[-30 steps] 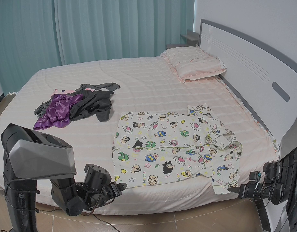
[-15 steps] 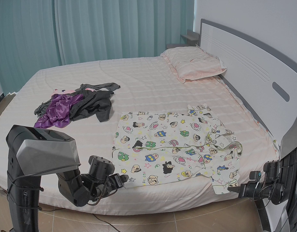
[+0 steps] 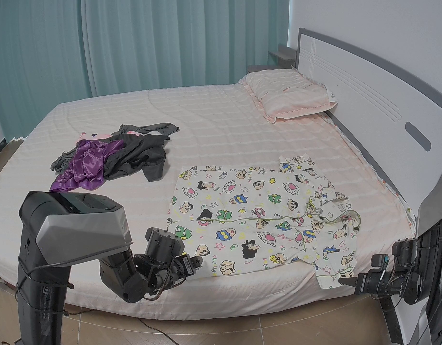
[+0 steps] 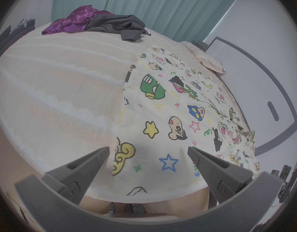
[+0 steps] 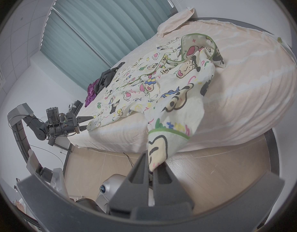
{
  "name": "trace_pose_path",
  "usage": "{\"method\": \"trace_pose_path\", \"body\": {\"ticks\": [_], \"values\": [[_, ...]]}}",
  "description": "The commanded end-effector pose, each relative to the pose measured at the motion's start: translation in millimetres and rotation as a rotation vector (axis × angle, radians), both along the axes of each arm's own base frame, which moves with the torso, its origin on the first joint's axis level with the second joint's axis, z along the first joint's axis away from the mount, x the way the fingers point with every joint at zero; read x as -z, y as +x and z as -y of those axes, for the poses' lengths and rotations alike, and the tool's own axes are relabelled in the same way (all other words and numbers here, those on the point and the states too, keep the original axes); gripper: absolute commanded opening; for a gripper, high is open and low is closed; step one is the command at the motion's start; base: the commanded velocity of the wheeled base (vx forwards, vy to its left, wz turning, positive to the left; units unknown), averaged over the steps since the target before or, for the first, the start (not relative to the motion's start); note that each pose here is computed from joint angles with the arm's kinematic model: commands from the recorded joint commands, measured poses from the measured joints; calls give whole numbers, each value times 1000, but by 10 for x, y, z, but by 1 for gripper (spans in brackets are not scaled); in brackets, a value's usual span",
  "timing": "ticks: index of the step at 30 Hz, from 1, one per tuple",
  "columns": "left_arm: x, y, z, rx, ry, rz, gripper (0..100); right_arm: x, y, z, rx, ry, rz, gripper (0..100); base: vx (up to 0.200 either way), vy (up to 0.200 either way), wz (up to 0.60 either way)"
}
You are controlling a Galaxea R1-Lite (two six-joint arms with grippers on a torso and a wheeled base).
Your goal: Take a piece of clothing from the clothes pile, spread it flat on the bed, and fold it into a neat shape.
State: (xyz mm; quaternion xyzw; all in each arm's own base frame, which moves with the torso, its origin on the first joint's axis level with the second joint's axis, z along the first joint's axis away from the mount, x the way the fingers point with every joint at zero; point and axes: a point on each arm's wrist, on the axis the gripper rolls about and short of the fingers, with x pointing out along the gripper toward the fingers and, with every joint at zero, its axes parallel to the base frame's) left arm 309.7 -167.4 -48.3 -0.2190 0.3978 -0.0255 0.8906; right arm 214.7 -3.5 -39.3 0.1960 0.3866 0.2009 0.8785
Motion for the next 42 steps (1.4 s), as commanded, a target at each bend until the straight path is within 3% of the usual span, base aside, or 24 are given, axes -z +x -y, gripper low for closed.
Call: {"method": "trace_pose_path", "body": {"ticks": [1, 4, 5, 20, 42], "values": [[20, 36, 45, 7, 6, -5, 100, -7, -28, -2, 0, 0, -1, 0, 0, 0, 0], [19, 39, 65, 9, 20, -21, 100, -7, -28, 1, 1, 0, -1, 0, 0, 0, 0], [20, 42, 64, 3, 28, -22, 0, -7, -28, 4, 3, 0, -1, 0, 0, 0, 0], [-8, -152, -45, -55, 49, -56, 0, -23, -31, 56, 59, -37, -4, 0, 0, 0, 0], [-38, -475, -224, -74, 53, -94, 0, -289, -337, -39, 45, -95, -193, 0, 0, 0, 0]]}}
